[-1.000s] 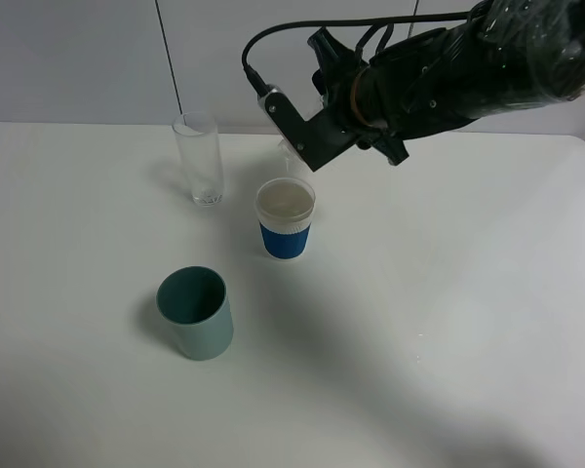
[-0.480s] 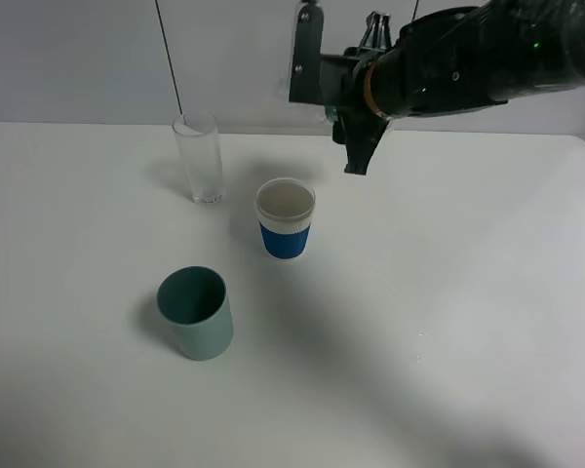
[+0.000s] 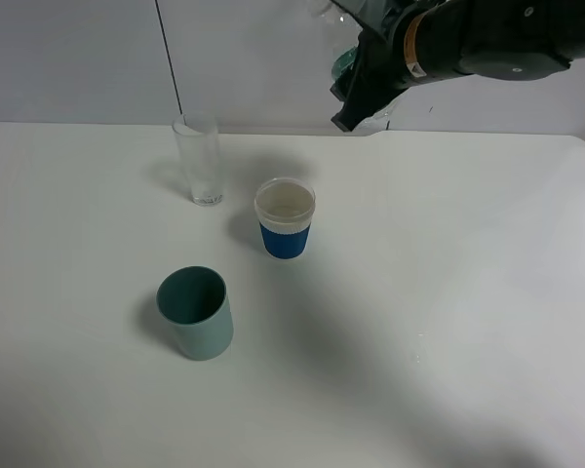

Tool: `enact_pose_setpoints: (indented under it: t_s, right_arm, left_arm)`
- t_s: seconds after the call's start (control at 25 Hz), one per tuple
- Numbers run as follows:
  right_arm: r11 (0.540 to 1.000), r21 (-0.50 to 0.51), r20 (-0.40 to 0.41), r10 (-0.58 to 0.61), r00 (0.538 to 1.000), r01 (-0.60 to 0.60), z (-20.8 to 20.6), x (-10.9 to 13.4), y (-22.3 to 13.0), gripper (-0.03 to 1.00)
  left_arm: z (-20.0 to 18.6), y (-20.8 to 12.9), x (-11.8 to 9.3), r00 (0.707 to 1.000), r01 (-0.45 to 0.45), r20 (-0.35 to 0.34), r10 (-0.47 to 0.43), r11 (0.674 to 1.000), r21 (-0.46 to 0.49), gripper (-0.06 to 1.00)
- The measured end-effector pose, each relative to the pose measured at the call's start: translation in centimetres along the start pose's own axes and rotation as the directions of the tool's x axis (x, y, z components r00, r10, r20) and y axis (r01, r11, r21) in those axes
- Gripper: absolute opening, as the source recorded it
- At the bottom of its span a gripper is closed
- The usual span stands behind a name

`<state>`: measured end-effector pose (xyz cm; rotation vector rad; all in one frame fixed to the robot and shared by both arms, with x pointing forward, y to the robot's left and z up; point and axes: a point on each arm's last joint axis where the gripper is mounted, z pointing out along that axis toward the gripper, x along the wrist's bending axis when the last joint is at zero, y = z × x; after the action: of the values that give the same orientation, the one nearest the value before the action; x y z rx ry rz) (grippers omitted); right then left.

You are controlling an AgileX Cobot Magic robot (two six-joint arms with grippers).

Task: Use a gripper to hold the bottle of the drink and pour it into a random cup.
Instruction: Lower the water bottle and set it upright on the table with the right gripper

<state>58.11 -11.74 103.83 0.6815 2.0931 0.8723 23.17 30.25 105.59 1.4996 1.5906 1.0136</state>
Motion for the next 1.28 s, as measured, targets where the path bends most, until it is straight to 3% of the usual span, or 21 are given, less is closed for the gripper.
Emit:
enact_pose_setpoints:
  t_s: [0.24,0.48,0.8,0.96,1.28]
  right_arm:
    - [0.983,-0.113,-0.101,0.136,0.986,-0.148,0.2,-0.1,-1.9,0.55]
    - [0.951,-0.203,-0.208,0.191,0.959,-0.234,-0.3,0.4,-4.7,0.55]
    - [0.931,-0.147,-0.202,0.302,0.932,-0.334,-0.9,-0.2,-9.4,0.55]
    - [0.913,-0.179,-0.197,0.331,0.923,-0.366,-1.6,-0.7,-11.1,0.55]
    - [0.909,-0.265,-0.138,0.295,0.945,-0.322,-2.1,-1.4,-12.1,0.55]
  left_arm:
    - [0.0,0.0,0.0,1.0,0.0,0.0,0.0,1.0,0.0,0.98]
    - [0.0,0.0,0.0,1.0,0.0,0.0,0.0,1.0,0.0,0.98]
    - [0.0,0.0,0.0,1.0,0.0,0.0,0.0,1.0,0.0,0.98]
    - [0.0,0.0,0.0,1.0,0.0,0.0,0.0,1.0,0.0,0.98]
    - [0.0,0.0,0.0,1.0,0.0,0.0,0.0,1.0,0.0,0.98]
